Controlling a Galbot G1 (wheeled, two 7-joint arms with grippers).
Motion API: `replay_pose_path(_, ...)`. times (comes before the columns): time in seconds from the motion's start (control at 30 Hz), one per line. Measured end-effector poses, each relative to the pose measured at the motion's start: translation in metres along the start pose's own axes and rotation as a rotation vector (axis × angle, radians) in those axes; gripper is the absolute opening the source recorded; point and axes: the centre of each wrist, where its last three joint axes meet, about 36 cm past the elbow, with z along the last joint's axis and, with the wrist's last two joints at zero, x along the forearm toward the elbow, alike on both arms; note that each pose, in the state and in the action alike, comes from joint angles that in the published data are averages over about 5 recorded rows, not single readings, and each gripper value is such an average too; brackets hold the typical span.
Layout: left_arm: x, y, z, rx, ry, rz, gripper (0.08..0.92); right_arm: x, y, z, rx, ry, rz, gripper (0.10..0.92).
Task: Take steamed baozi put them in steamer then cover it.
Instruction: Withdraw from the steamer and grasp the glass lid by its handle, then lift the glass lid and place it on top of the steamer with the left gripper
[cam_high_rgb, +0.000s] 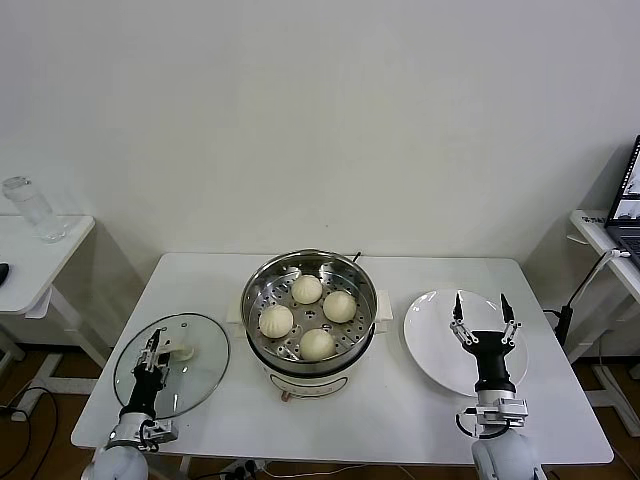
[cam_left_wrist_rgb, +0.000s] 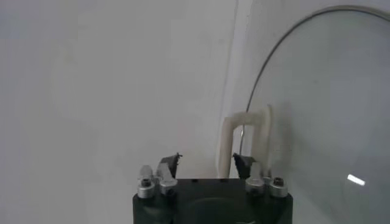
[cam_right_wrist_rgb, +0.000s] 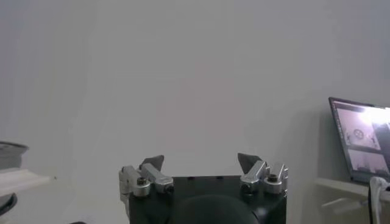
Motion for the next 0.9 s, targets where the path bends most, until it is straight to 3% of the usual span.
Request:
replay_pose_path(0.33, -0.001, -0.005, 0.003, -0.005, -0.001, 0.015, 0.223, -0.006, -0.002, -0.002, 0.007, -0.01, 0.0, 0.823)
replay_pose_path(0.63, 0.0, 0.012, 0.014, -0.042, 0.02, -0.015, 0.196, -0.004, 0.002, 0.001, 0.004, -0.006, -0.002, 0.823)
replay_pose_path(0.9, -0.009, 0.071, 0.021, -0.078, 0.018, -0.144, 0.195, 0.001, 0.004, 0.003, 0.003, -0.002, 0.003, 0.823)
